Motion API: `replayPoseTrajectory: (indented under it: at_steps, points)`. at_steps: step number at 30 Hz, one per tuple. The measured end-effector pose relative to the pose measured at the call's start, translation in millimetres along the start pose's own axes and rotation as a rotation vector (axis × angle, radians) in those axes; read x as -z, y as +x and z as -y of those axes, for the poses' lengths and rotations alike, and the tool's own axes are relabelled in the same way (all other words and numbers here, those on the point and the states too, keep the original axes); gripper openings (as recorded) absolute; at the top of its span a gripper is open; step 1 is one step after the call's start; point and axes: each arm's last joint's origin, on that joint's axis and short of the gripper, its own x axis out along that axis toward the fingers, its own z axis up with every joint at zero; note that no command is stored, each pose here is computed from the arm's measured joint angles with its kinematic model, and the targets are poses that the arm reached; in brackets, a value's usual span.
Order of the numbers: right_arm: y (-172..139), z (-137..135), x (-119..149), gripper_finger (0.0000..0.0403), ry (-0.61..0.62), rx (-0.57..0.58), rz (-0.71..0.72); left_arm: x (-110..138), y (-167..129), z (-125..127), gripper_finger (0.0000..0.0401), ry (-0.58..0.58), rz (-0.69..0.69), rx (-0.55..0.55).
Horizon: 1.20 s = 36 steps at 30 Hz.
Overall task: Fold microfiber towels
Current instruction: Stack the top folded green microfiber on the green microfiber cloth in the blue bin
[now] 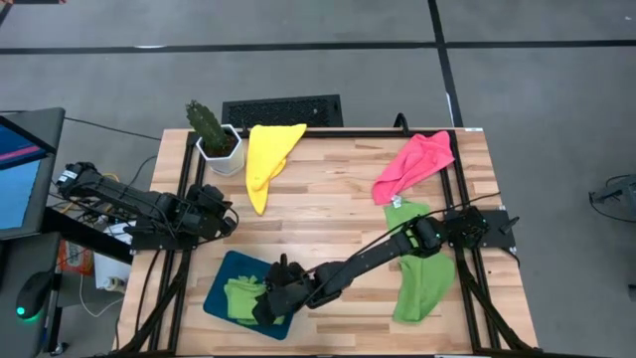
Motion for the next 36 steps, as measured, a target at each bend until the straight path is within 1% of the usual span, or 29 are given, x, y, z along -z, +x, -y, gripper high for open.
replayPoseTrajectory:
  at_steps: [5, 12, 16, 18, 20, 22, 25, 27, 32, 36]
  points:
    - [-0.1, 7.1, 6.1, 0.0193, -0.017, 0.077, -0.055, 0.2, 0.0, 0.1, 0.0000, 0.000, -0.006, 0.004]
    - [-0.4, 9.0, 7.3, 0.0179, -0.029, 0.092, -0.075, 0.2, 0.0, 0.1, 0.0000, -0.002, -0.006, 0.004]
    - [-3.1, 16.7, 12.4, 0.0170, -0.068, 0.154, -0.167, 0.1, 0.0, 0.2, 0.0000, -0.003, -0.006, 0.004]
    - [-9.3, 17.7, 10.6, 0.0167, -0.091, 0.188, -0.189, 0.1, 0.0, 0.1, 0.0000, -0.003, -0.003, 0.002]
    - [-15.2, 15.1, 5.9, 0.0166, -0.105, 0.197, -0.181, -0.1, 0.0, 0.0, 0.0000, -0.003, 0.003, -0.002]
    - [-22.3, 12.7, 0.5, 0.0166, -0.148, 0.223, -0.172, -0.3, 0.0, 0.0, 0.0000, -0.004, 0.008, -0.004]
    - [-28.6, 6.7, -6.4, 0.0167, -0.169, 0.204, -0.138, -0.4, 0.0, 0.1, 0.0000, -0.005, 0.009, -0.003]
    - [-28.4, 7.4, -6.6, 0.0166, -0.176, 0.207, -0.141, -0.4, 0.0, 0.1, 0.0000, -0.005, 0.009, -0.004]
    - [-22.1, 12.7, -2.7, 0.0169, -0.189, 0.215, -0.187, -0.4, 0.0, 0.1, 0.0000, -0.005, 0.010, -0.004]
    - [-17.5, 18.8, 3.0, 0.0177, -0.199, 0.243, -0.232, -0.5, 0.0, 0.1, 0.0000, -0.005, 0.010, -0.004]
